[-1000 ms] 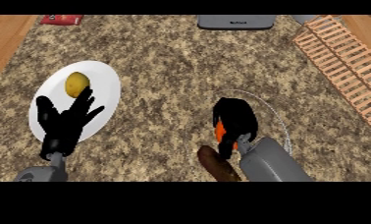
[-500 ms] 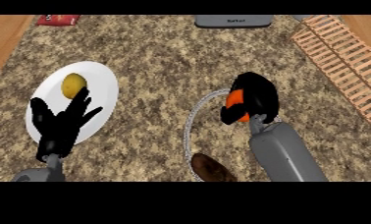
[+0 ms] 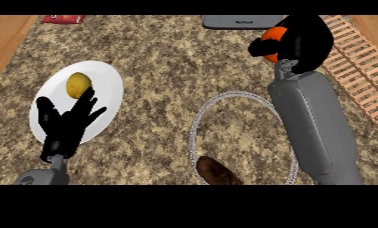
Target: Pick the squash from the placemat and place it in the tiered shelf
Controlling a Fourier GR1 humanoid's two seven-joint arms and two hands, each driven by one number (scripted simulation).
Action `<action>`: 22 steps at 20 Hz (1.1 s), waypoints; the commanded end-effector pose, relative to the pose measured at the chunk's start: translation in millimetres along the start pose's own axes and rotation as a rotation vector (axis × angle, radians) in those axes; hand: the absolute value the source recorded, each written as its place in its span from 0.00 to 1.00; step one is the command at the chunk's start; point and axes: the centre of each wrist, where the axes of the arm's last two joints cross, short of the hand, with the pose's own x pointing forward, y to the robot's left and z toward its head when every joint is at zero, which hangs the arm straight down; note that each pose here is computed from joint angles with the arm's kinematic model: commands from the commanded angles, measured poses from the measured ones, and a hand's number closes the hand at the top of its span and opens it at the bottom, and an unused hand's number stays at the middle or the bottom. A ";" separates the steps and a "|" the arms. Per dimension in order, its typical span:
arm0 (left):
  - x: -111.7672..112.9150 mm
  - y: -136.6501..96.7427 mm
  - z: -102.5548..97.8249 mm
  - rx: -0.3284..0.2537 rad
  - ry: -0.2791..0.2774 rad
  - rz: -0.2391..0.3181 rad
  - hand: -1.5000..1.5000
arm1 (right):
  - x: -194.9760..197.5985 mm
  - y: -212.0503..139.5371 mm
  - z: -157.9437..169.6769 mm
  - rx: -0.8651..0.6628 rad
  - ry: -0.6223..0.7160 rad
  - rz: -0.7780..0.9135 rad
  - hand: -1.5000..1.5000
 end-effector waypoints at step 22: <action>-9.6 5.2 6.2 0.006 0.045 -0.010 0.50 | 77.3 -218.6 -87.1 -0.427 0.326 -0.040 1.00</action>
